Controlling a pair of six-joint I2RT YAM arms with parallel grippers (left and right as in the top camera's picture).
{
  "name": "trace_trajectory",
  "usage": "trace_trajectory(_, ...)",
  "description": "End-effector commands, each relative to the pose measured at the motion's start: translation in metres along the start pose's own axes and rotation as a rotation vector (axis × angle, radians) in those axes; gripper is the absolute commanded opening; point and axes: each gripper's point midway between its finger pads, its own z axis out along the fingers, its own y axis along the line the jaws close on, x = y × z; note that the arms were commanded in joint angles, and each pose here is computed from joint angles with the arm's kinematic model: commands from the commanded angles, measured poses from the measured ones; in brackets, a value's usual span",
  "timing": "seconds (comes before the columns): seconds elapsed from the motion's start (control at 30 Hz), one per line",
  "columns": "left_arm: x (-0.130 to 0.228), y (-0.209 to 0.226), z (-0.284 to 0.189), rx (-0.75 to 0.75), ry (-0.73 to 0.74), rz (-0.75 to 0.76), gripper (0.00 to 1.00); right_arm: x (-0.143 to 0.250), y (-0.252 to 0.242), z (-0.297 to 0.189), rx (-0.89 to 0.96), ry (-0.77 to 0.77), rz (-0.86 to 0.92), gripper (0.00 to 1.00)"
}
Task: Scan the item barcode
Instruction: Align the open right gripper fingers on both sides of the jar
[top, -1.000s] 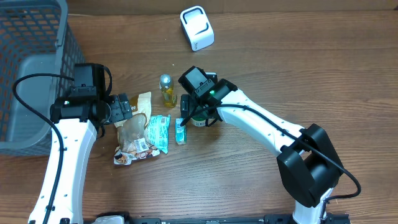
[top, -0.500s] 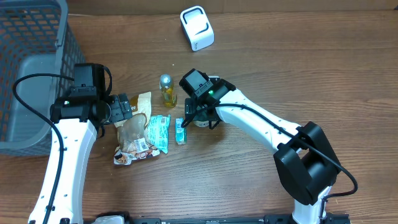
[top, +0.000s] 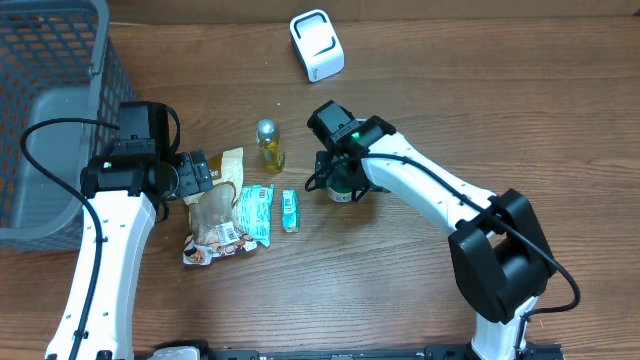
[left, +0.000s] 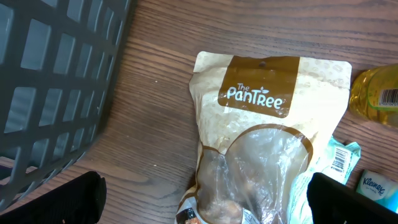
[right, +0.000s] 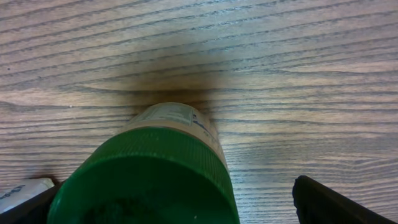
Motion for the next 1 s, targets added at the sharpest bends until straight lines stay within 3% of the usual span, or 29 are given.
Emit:
trace_trajectory(0.0,-0.007,-0.001,-0.005,0.008,-0.017,0.011,1.0,0.001,0.001,0.004,-0.01,0.017,0.006,1.0)
trace_trajectory(0.53,-0.006,-0.001,-0.005,0.008,-0.016,0.011,0.99,-0.008,0.017,0.003,-0.082,-0.013,0.012,0.99)
trace_trajectory(0.83,-0.006,-0.001,-0.005,0.008,-0.016,0.011,1.0,-0.004,0.021,0.003,-0.106,0.01,0.011,0.86)
trace_trajectory(0.97,-0.006,-0.001,-0.005,0.008,-0.016,0.011,1.0,-0.004,0.02,0.003,-0.104,0.012,0.01,0.86)
